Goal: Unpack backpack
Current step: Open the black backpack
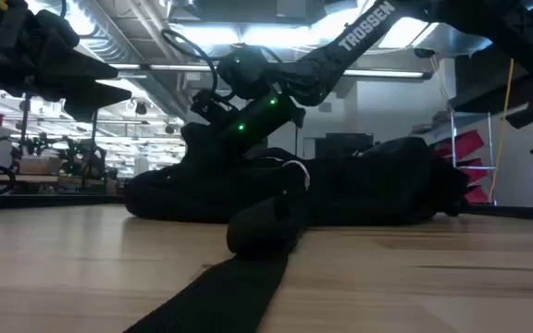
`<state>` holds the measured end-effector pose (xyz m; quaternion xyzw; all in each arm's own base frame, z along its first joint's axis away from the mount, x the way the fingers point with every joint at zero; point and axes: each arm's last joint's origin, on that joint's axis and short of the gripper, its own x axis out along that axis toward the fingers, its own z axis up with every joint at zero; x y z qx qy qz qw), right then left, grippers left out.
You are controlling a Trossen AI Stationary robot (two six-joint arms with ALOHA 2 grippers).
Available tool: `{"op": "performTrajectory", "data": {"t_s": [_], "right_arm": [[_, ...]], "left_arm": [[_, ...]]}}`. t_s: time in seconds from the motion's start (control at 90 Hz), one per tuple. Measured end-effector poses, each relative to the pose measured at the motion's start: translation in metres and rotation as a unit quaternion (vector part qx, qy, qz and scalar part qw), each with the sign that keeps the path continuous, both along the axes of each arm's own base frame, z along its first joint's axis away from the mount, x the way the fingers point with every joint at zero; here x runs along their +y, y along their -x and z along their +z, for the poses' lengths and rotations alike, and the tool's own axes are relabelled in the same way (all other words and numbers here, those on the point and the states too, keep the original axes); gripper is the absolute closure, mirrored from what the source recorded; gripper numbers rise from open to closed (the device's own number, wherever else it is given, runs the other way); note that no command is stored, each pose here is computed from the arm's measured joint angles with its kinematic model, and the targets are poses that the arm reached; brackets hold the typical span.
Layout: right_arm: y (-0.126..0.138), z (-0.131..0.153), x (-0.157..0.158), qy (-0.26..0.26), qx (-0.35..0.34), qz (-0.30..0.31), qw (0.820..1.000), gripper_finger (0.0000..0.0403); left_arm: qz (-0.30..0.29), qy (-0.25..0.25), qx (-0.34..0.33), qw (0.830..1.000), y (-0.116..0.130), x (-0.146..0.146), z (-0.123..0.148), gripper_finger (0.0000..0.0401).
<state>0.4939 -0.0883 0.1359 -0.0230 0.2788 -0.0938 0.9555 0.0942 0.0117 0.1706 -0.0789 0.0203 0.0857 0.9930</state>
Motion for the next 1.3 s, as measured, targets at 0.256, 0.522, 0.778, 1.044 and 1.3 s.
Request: {"op": "performTrajectory", "data": {"t_s": [0.256,0.522,0.778,1.044,1.3], "right_arm": [[-0.001,-0.002,-0.004,0.025,-0.005,-0.017,1.0,0.0063],[-0.004,-0.031,-0.002,0.004,0.013,0.001,1.0,0.0105],[-0.005,-0.036,-0.002,0.003,0.007,0.005,1.0,0.0208],[-0.009,-0.032,0.003,0.009,-0.022,0.01,1.0,0.0338],[-0.009,-0.018,0.003,0.023,-0.036,0.003,0.999,0.0376]], "left_arm": [[0.0,0.0,0.0,1.0,0.0,0.0,0.0,0.0143],[0.0,0.0,0.0,1.0,0.0,0.0,0.0,0.0143],[0.0,0.0,0.0,1.0,0.0,0.0,0.0,0.0143],[0.0,0.0,0.0,1.0,0.0,0.0,0.0,0.0143],[0.0,0.0,0.0,1.0,0.0,0.0,0.0,0.0143]]}}
